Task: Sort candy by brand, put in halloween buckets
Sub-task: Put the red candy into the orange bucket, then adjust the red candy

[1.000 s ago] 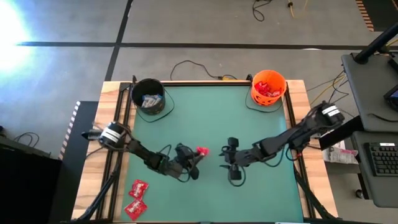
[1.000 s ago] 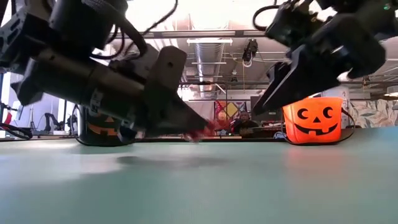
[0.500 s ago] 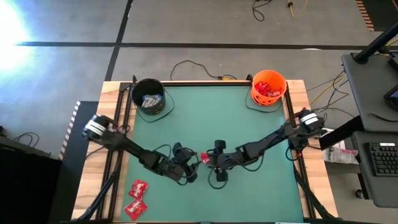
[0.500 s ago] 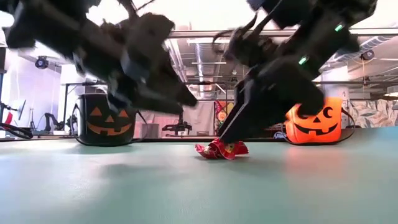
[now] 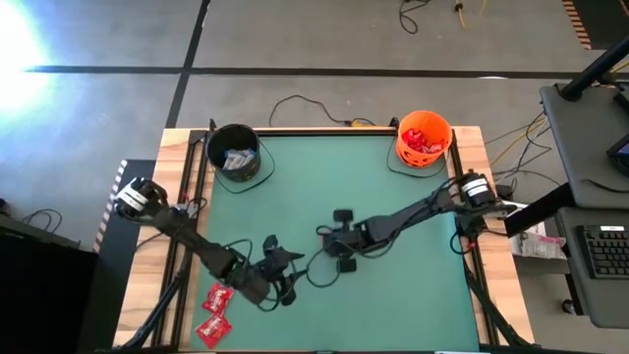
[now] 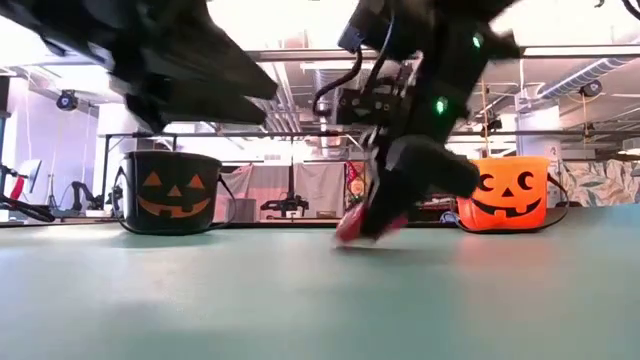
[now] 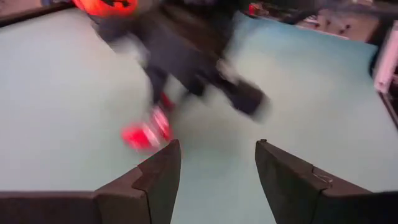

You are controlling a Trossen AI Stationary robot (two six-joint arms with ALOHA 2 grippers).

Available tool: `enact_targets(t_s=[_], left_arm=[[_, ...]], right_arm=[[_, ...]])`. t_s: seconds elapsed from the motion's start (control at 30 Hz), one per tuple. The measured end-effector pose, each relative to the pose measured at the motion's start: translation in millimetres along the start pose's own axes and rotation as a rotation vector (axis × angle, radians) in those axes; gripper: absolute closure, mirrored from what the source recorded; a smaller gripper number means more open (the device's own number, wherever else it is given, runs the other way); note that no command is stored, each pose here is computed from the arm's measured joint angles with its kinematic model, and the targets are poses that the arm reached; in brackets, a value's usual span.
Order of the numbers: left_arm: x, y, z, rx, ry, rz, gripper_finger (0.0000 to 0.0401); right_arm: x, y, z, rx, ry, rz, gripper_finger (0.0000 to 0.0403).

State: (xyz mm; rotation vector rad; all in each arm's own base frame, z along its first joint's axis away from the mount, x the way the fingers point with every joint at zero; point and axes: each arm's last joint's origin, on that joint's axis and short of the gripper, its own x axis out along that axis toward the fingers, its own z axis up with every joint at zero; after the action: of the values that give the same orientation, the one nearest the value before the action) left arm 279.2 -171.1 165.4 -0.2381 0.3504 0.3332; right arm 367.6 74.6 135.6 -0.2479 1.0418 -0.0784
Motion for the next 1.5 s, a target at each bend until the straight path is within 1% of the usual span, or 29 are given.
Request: enact_targets(t_s=[0.03,0.1,0.17,0.23,0.3,0.37,0.43,0.47,0.53,0.6,0.63,0.73,0.8,0.9,0.93,1.07,1.13,1.2,1.27,1.3,1.37,1.43,1.5], left_arm=[[-2.4,-2.6,-3.3,0.003,0.005,-0.011,0.021],[-6.9,-7.4,-10.1,-0.003,0.016,-0.03,0.021],[-10.2,-9.8,-18.7,0.002,0.033,-0.039,0.021],[-11.2,-11.5,-26.4,0.003,0.045,-0.043,0.021],[-9.3,-10.9,-33.7,0.009,0.053,-0.028,0.021],[-6.2,-10.1,-40.2,0.01,0.062,-0.012,0.021],[-3.4,-9.3,-45.5,0.011,0.068,0.001,0.021],[-2.0,-8.6,-47.4,0.011,0.068,0.01,0.021],[0.5,-7.2,-51.6,0.018,0.07,0.025,0.021],[1.8,-6.8,-54.5,0.015,0.073,0.032,0.021],[2.2,-6.6,-55.5,0.008,0.074,0.034,0.021],[3.0,-6.4,-56.9,-0.022,0.075,0.038,0.021],[3.1,-6.4,-57.1,-0.029,0.075,0.038,0.021],[2.9,-9.5,-55.0,-0.037,0.075,0.027,0.021],[1.8,-11.0,-54.4,-0.039,0.089,0.007,0.021],[-11.5,-23.9,-47.0,-0.066,0.176,-0.143,0.021],[-21.3,-33.4,-39.6,-0.085,0.176,-0.201,0.021],[-30.3,-42.2,-32.5,-0.073,0.168,-0.246,0.021],[-40.5,-49.3,-23.9,-0.046,0.174,-0.279,0.021],[-45.8,-52.7,-18.2,-0.032,0.189,-0.291,0.021],[-57.1,-58.0,-4.4,0.0,0.249,-0.292,0.021],[-67.7,-61.8,12.0,0.004,0.369,-0.279,0.021],[-76.8,-65.0,27.9,-0.015,0.514,-0.246,0.021]], right_arm=[[-10.0,-6.9,1.8,-0.013,0.048,-0.044,0.0374],[-33.7,-25.8,4.4,-0.036,0.138,-0.203,0.0371],[-63.7,-49.5,4.6,-0.049,0.211,-0.369,0.0369],[-92.7,-78.1,1.7,0.001,0.264,-0.495,0.037],[-118.2,-109.5,-7.3,0.087,0.305,-0.584,0.0371],[-140.1,-143.4,-21.0,0.175,0.35,-0.626,0.0372],[-158.9,-180.4,-39.2,0.298,0.392,-0.679,0.0372],[-165.7,-197.2,-50.4,0.354,0.431,-0.706,0.0372],[-175.8,-225.5,-75.4,0.434,0.554,-0.73,0.0372],[-180.8,-245.2,-98.6,0.495,0.683,-0.73,0.0372],[-180.9,-253.3,-107.2,0.54,0.72,-0.723,0.0372],[-175.7,-272.6,-123.3,0.657,0.737,-0.651,0.0358],[-167.1,-284.2,-127.2,0.692,0.716,-0.658,0.0339],[-146.6,-297.9,-132.3,0.69,0.742,-0.671,0.0306],[-139.4,-301.3,-134.9,0.694,0.765,-0.663,0.0294],[-121.1,-308.7,-136.5,0.698,0.848,-0.635,0.0242],[-121.6,-309.8,-130.3,0.695,0.855,-0.637,0.0219],[-129.8,-308.4,-121.4,0.697,0.862,-0.69,0.0199],[-144.6,-302.8,-108.0,0.673,0.851,-0.748,0.0186],[-154.6,-298.3,-100.2,0.66,0.827,-0.774,0.0182],[-174.2,-284.0,-82.6,0.642,0.733,-0.802,0.0177],[-191.5,-264.4,-65.9,0.636,0.597,-0.81,0.0176],[-205.6,-241.8,-50.6,0.639,0.442,-0.764,0.0178]])
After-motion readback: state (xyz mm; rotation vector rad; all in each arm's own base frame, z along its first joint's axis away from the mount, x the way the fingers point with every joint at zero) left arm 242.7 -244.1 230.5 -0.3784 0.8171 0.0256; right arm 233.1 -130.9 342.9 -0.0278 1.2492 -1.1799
